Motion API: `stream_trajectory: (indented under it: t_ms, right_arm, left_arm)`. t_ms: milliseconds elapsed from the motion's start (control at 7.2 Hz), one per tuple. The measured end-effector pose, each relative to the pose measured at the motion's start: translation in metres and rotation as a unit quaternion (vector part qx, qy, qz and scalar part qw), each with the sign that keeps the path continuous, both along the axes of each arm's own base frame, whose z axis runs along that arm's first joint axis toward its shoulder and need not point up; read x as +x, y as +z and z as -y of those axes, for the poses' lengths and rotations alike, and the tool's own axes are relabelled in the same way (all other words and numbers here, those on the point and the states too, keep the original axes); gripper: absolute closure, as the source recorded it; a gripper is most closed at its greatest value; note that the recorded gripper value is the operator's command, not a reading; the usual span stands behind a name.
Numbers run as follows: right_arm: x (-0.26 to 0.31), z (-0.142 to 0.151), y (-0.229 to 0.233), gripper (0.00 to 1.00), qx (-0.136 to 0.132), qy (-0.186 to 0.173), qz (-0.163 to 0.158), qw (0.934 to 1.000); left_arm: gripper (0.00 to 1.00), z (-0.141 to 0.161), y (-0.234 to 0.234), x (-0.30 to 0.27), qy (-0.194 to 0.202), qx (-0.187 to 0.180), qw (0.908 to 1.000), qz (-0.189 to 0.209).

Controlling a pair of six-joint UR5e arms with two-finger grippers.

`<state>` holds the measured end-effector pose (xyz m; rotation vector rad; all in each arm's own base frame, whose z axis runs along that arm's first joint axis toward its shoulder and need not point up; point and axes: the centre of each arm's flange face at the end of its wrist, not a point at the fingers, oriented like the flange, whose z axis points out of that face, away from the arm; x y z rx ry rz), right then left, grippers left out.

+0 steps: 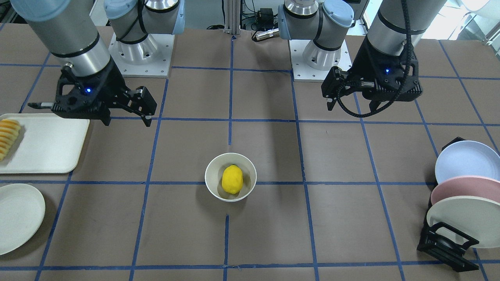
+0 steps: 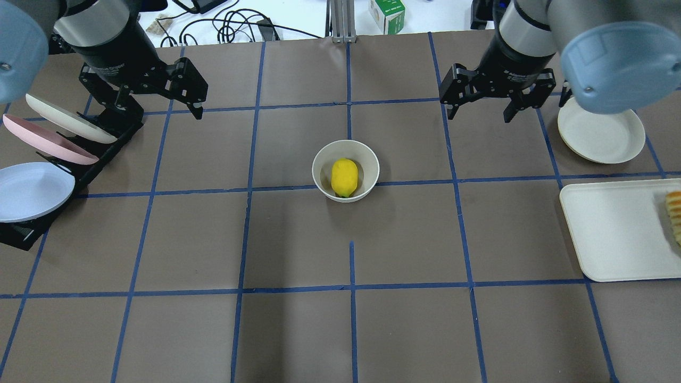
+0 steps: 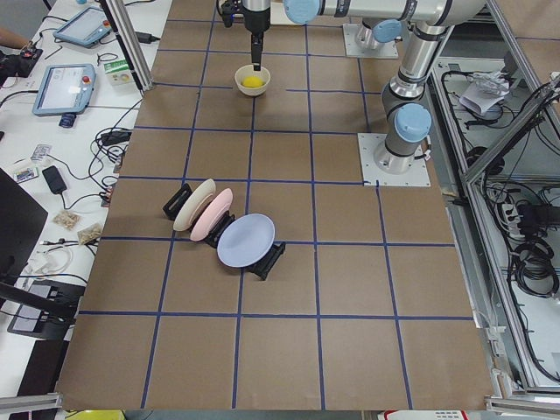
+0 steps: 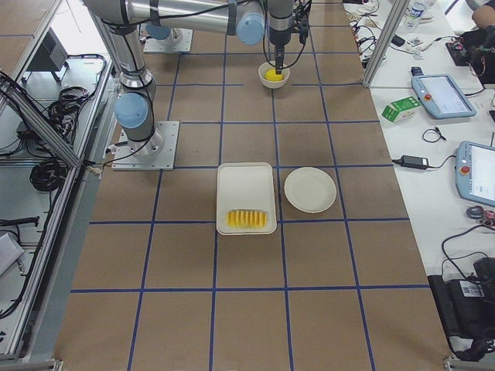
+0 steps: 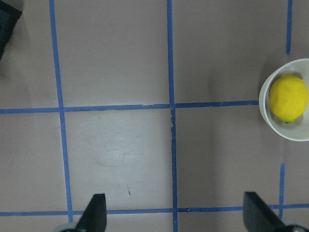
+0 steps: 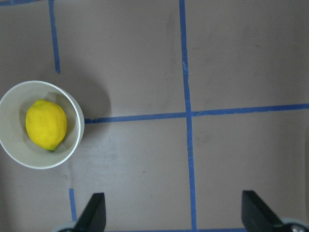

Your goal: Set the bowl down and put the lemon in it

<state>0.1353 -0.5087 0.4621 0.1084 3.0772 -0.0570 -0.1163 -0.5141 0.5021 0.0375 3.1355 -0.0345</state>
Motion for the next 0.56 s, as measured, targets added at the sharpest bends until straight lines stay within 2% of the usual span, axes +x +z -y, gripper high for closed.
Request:
stream_trajectory:
  t_ms: [278,556]
  right_arm:
    - [-0.017,-0.023,0.021,0.00,0.008,-0.008,-0.040,0.9991]
    - [-0.019,-0.030,0.035,0.00,0.000,-0.009,-0.052,0.9986]
  left_arm:
    - [0.00,0.001,-0.003,-0.001,-0.004,-0.001,1.0000,-0.002]
    - [0.00,0.002,-0.002,0.000,-0.005,-0.006,1.0000,-0.002]
